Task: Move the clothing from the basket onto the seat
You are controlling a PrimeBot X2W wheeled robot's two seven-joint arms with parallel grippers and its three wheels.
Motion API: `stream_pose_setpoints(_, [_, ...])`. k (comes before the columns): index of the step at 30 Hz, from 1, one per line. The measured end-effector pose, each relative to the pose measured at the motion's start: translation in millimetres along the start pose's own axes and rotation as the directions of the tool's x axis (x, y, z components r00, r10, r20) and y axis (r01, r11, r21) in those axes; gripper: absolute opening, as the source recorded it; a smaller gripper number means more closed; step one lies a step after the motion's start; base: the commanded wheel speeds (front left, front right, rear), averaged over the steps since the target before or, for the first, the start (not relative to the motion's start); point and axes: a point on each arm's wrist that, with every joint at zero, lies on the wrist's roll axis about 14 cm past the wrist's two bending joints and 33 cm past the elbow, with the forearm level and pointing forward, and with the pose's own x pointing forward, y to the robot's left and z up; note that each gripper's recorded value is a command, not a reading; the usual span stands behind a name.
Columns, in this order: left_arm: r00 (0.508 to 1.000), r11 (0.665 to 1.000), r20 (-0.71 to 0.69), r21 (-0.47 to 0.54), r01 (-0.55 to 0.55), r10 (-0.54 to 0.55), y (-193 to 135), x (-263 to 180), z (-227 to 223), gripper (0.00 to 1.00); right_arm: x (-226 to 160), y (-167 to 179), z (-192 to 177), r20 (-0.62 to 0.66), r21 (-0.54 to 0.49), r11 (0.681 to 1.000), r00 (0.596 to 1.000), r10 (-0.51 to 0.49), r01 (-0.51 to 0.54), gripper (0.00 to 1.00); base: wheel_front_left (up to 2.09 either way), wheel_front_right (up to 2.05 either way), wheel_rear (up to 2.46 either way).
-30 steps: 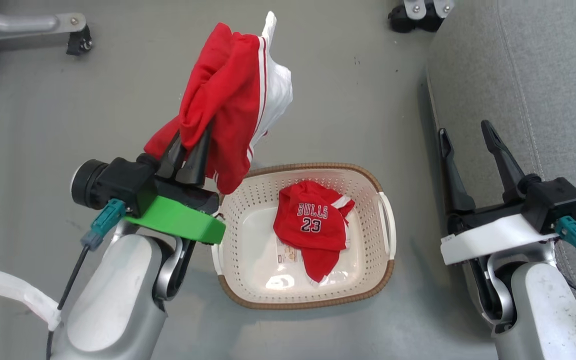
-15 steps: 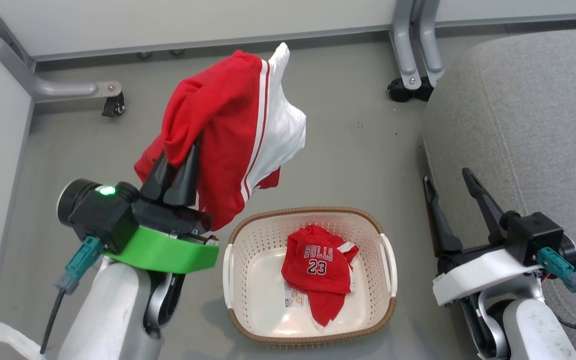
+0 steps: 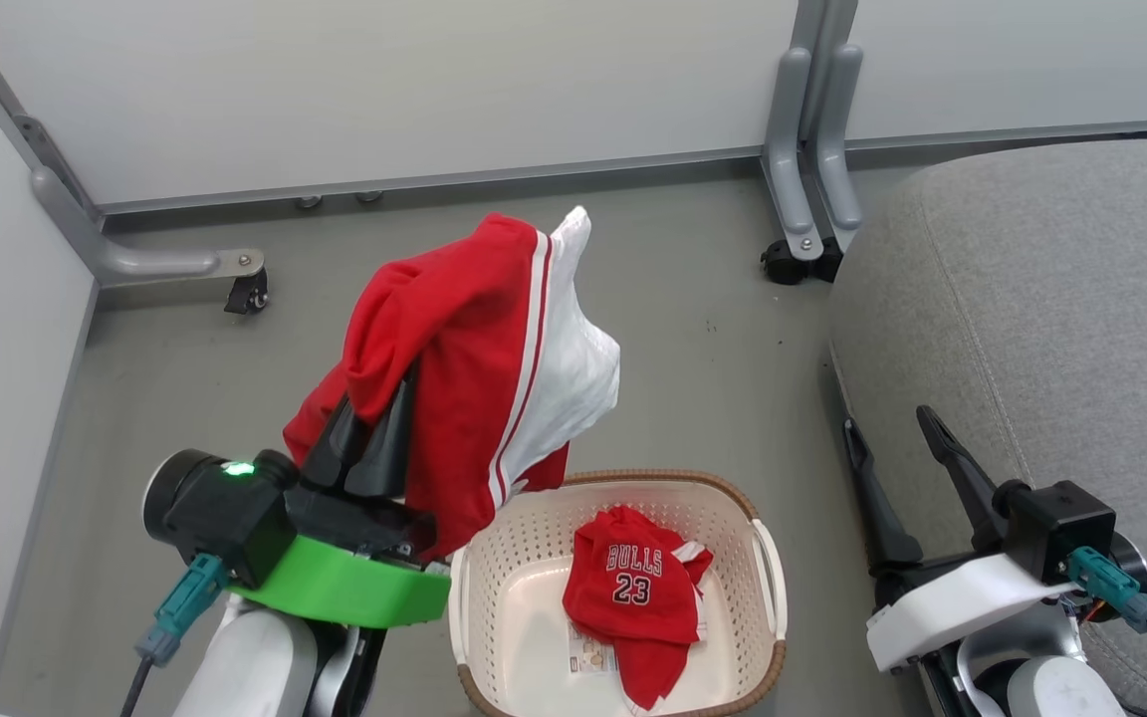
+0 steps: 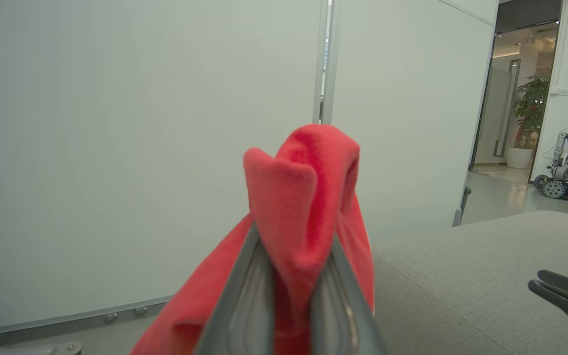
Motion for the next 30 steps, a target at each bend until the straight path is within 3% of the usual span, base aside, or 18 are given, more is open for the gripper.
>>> stream_pose_setpoints(23, [1.0, 1.0, -0.025, -0.004, -0.01, 0.01, 0.3, -6.6, -2.1, 0.0, -1.3, 13.9, -5.7, -0.026, 0.024, 0.999, 0.999, 0.039, -0.038, 1.0, 0.0, 0.0, 0.0])
stream_pose_setpoints(30, [0.999, 1.0, -0.035, -0.005, -0.01, 0.01, 0.9, -5.6, -5.7, 0.0, 5.3, 65.4, -14.9, -0.07, 0.079, 0.979, 0.978, 0.194, -0.189, 1.0, 0.0, 0.0, 0.0])
